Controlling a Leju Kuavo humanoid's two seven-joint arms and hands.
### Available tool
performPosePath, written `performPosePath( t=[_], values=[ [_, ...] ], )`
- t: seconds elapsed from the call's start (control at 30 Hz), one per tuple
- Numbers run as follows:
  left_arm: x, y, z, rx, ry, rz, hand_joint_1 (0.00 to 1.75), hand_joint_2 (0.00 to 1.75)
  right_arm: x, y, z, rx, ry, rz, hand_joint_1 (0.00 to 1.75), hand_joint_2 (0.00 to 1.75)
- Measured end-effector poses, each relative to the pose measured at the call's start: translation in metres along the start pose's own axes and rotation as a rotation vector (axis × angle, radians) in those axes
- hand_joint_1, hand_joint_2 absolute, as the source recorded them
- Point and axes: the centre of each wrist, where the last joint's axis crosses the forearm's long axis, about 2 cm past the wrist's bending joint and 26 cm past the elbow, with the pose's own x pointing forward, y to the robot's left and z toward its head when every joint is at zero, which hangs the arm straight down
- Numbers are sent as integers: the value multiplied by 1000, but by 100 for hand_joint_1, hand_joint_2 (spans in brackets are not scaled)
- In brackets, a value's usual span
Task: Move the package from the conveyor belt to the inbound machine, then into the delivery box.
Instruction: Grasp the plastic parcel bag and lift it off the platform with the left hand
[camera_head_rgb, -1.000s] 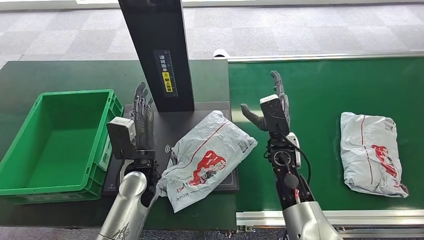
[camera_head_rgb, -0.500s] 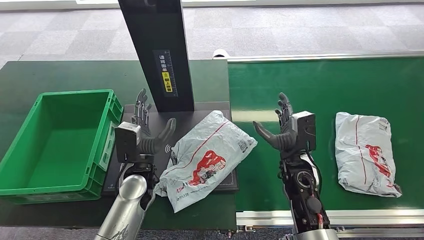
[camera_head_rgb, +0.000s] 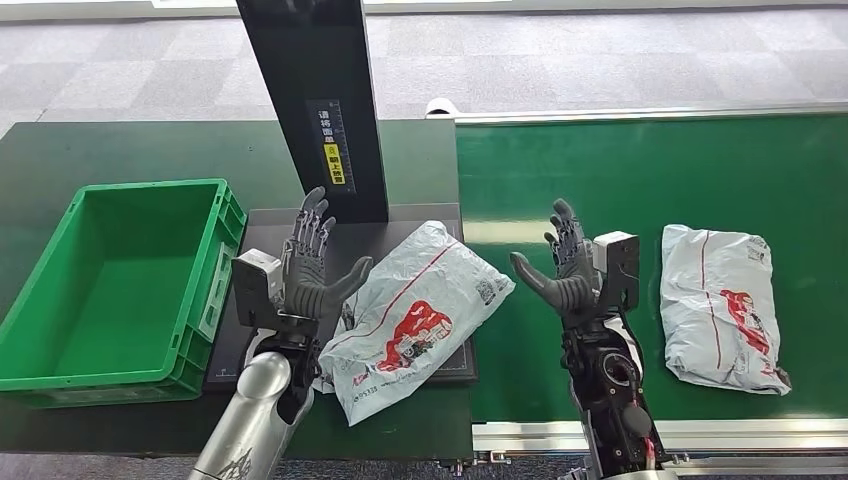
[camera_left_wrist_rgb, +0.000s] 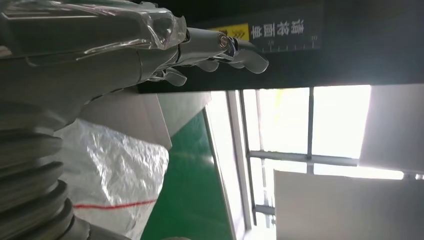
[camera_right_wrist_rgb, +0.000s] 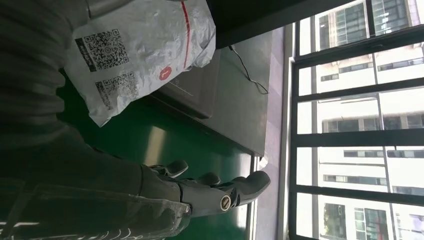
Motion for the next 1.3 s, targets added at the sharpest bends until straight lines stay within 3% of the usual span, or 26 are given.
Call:
performPosePath(
  t=[0.03, 0.17, 0.3, 0.83, 1.07, 1.3],
  values=[
    [-1, 0, 1, -16, 5, 31, 0, 175, 0, 0, 0, 9, 14, -15, 0, 175],
    [-4, 1, 4, -59, 25, 80, 0, 175, -1, -1, 0, 46, 30, -51, 0, 175],
    [-5, 2, 6, -89, 52, 47, 0, 175, 1, -2, -3, 39, 10, 16, 0, 175],
    [-31, -14, 16, -422, 327, -588, 0, 175, 4, -23, -1, 26, -29, 181, 0, 175],
    [-40, -16, 19, -556, 376, -680, 0, 175, 2, -32, 4, 29, -20, 203, 0, 175],
    [-42, -17, 20, -597, 388, -697, 6, 175, -1, -36, 10, 29, -4, 210, 0, 175]
  ],
)
